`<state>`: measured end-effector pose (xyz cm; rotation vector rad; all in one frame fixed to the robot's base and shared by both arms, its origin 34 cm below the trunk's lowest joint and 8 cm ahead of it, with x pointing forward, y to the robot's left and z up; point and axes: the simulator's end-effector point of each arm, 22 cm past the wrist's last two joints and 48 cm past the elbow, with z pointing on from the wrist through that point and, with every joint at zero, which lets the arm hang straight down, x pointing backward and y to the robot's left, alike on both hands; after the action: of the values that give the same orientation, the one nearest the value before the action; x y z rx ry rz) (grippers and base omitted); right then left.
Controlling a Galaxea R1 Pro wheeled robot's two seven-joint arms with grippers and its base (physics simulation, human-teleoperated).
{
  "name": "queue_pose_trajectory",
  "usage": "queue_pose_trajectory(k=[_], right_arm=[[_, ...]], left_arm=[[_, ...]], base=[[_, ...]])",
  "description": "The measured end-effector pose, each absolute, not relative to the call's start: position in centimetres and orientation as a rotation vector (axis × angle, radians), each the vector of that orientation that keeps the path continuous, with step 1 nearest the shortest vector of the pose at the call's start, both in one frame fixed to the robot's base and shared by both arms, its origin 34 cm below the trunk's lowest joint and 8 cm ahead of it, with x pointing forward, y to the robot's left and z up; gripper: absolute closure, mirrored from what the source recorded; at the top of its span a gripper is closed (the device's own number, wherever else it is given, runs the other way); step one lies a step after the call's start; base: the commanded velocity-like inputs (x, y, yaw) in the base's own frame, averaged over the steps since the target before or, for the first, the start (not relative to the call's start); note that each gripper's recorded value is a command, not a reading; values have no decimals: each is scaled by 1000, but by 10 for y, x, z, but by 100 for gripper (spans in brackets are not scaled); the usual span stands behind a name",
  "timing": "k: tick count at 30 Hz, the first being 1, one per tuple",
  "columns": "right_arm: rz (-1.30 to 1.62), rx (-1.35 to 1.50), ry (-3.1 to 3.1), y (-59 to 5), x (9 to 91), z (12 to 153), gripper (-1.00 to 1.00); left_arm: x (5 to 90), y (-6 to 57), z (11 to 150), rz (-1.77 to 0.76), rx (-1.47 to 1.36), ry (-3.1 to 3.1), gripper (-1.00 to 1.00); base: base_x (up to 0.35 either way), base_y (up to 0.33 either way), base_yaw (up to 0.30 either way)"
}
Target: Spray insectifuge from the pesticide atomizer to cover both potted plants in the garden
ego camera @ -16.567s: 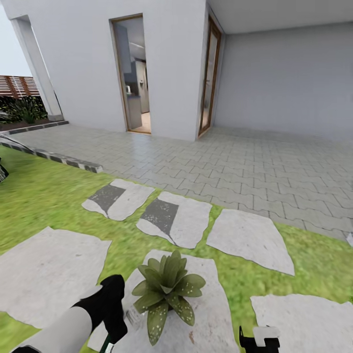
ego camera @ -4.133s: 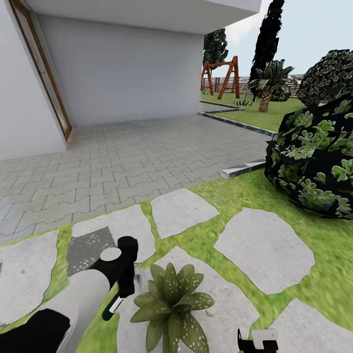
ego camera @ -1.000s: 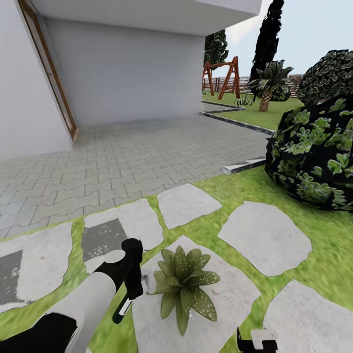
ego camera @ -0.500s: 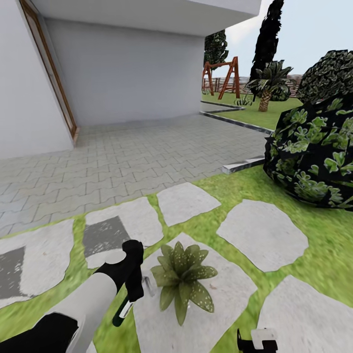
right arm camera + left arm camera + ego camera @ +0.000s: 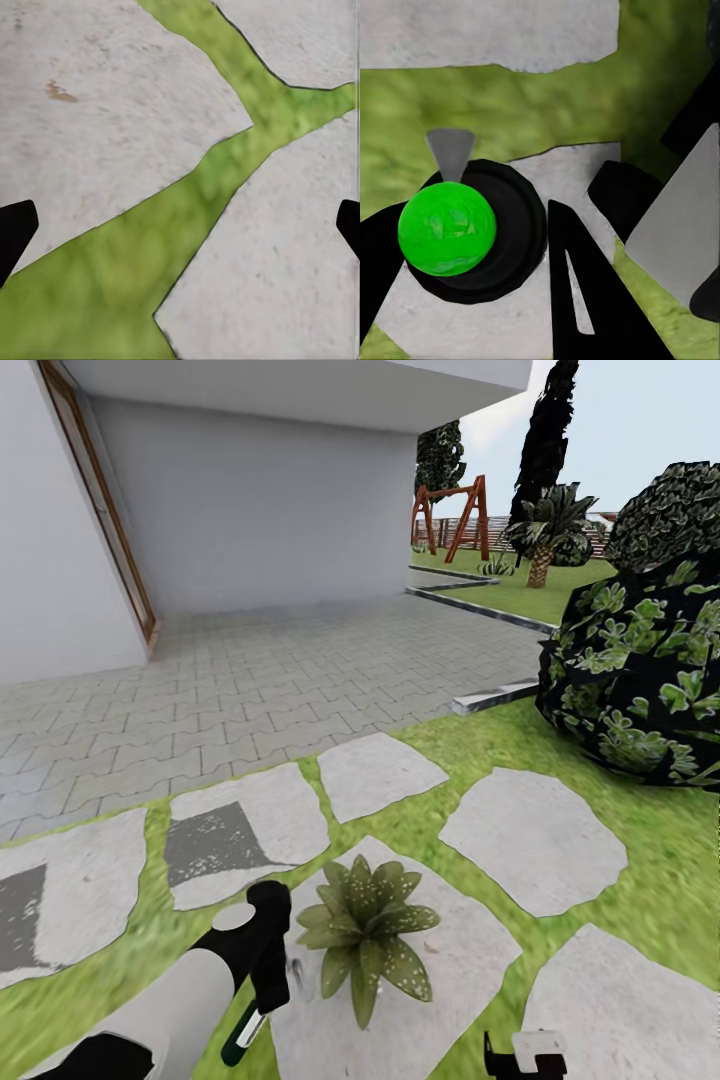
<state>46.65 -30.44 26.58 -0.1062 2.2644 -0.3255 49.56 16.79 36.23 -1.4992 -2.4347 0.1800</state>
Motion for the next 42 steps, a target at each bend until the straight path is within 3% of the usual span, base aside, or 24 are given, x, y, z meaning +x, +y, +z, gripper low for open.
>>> queue_pose_trajectory(k=[29, 42], right_arm=[[-327, -107, 2265, -305, 466, 266, -100], [-326, -107, 2265, -305, 466, 266, -100]], left_arm=[[469, 150, 340, 301, -1451, -2493, 100], [524, 142, 363, 196, -1537, -2638, 100]], base=[[-47, -32, 0], [0, 0, 0]])
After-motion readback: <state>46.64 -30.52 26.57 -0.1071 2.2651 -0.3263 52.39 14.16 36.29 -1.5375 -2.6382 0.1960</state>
